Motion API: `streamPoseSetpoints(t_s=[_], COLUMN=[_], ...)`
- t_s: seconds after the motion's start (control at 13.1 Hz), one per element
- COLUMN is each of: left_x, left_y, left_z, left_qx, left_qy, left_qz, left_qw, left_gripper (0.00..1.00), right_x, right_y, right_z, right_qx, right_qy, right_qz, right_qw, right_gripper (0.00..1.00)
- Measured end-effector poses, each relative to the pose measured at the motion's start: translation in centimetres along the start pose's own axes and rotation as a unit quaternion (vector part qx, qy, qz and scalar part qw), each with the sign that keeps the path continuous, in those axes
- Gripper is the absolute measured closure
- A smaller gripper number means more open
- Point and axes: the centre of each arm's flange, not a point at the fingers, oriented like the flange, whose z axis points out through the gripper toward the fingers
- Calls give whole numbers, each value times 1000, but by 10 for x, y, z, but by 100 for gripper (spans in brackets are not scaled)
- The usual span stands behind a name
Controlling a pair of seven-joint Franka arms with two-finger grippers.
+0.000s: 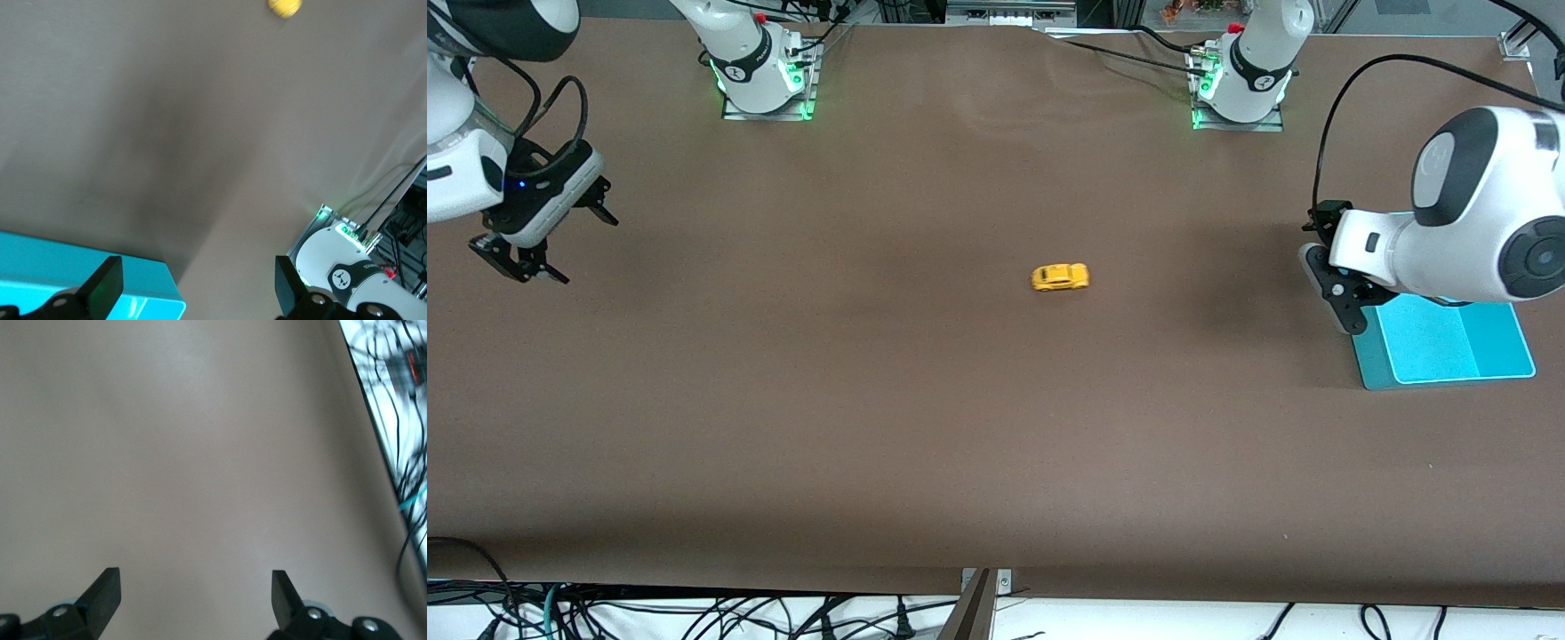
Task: Wind and store yellow beetle car
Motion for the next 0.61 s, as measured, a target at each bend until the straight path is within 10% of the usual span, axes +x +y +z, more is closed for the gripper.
streamPoseSetpoints(t_s=[0.61], left_x=[11], left_y=[28], left_z=[92], left_qx=[49], left_qy=[18], left_qz=[86], left_qw=[995], left_gripper=[0], right_x=[-1], right_y=[-26], right_z=[-37], right_qx=[62], right_qy=[-23], right_qz=[348], right_qw=[935], right_gripper=[0])
